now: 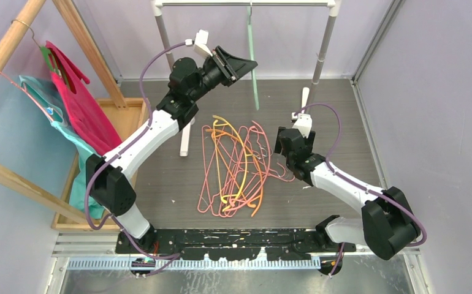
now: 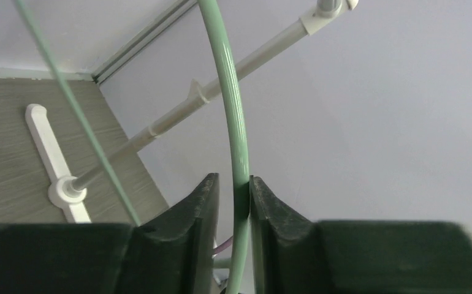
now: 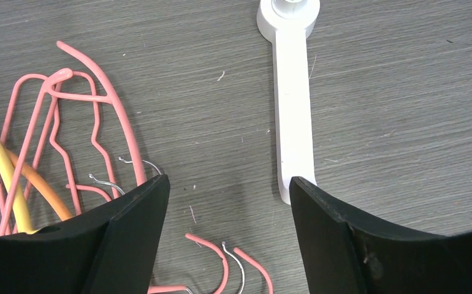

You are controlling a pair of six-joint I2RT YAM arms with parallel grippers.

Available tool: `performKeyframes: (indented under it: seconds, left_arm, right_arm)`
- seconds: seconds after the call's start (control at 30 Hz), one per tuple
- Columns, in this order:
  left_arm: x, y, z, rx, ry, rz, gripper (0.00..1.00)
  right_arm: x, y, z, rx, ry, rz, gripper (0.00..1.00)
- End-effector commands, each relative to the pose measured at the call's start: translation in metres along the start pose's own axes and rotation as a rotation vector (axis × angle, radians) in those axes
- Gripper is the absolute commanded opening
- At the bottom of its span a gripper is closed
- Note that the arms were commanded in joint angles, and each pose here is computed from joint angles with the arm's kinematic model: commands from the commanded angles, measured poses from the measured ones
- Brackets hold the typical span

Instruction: Organize the hangers

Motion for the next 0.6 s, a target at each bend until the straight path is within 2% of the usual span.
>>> performKeyframes:
  seconds: [0.0,0.13,0.2,0.57]
  left_arm:
    - [-0.003,-0.01,-0.009,-0.056,0.05,0.053,0.36]
    - [-0.006,-0.021,-0.01,-0.097,0.107,0.078,0.72]
    - [-0.009,-0.026,-0.009,-0.112,0.127,0.096,0.99]
    - [-0.045,-0.075,0.045,-0.032,0.196,0.189,0.98]
  right_arm:
    - [0.018,0.0,0.004,0.005,0.046,-0.054,0.79]
    - [0.017,0.001,0.006,0.014,0.048,-0.047,0.8]
    - [0.014,0.001,0.008,0.023,0.049,-0.037,0.8]
    - [-0.005,0.008,0.024,0.109,0.029,0.046,0.77]
Point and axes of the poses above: each gripper's point midway between its finger pads, its own y axis out along the fingers, its own z axis along the line the jaws close on, x = y × z, the point moved 3 cm from there along -y, back along the fingers, and after that the axes turned 4 degrees about y, right-handed, at the moved point
